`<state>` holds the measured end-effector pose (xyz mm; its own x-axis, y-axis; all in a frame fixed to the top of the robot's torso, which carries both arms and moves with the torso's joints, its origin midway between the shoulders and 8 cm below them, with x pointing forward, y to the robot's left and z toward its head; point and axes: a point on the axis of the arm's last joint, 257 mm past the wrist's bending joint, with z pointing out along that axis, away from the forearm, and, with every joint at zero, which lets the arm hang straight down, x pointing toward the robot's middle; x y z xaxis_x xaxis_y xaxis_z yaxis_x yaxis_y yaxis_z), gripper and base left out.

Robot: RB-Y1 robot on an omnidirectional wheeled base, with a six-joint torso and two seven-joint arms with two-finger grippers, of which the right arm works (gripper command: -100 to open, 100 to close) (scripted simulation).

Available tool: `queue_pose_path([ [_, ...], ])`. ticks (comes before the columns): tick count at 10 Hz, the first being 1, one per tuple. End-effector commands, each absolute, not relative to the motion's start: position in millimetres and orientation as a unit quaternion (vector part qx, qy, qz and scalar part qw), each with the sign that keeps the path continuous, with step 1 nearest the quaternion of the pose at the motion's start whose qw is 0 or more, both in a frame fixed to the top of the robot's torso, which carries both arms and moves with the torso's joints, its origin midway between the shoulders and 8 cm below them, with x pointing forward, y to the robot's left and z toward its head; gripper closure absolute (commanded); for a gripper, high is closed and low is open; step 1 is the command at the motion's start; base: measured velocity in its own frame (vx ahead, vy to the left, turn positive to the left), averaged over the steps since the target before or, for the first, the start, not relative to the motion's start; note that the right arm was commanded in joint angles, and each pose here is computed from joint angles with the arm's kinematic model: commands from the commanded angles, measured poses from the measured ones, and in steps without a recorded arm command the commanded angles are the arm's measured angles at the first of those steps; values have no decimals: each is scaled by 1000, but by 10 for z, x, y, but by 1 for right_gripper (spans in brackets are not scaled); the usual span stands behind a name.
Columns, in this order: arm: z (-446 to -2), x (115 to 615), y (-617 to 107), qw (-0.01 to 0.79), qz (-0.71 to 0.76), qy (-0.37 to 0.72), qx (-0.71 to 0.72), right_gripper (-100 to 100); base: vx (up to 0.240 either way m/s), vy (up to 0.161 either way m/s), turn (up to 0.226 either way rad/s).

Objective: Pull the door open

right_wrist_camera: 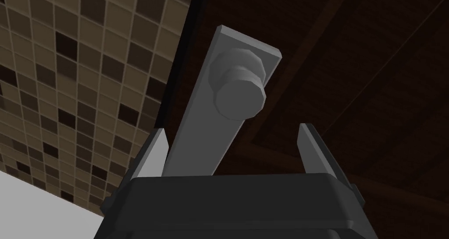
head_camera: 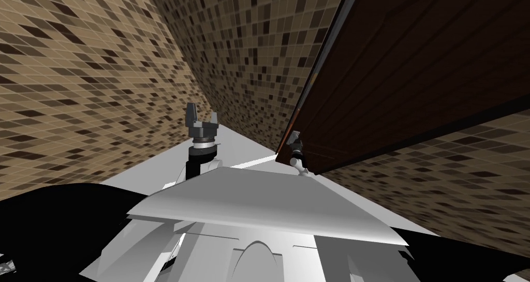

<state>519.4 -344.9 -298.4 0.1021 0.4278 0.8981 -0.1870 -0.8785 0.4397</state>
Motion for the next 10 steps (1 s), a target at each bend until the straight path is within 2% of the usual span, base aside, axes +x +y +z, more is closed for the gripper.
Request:
queue_pose_path([
  [1, -2976, 5179, -3442, 209, 673, 57, 707, -100, -61, -36, 55],
  [10, -2961, 5093, -3416, 103, 700, -77, 703, -100, -81, -36, 73],
])
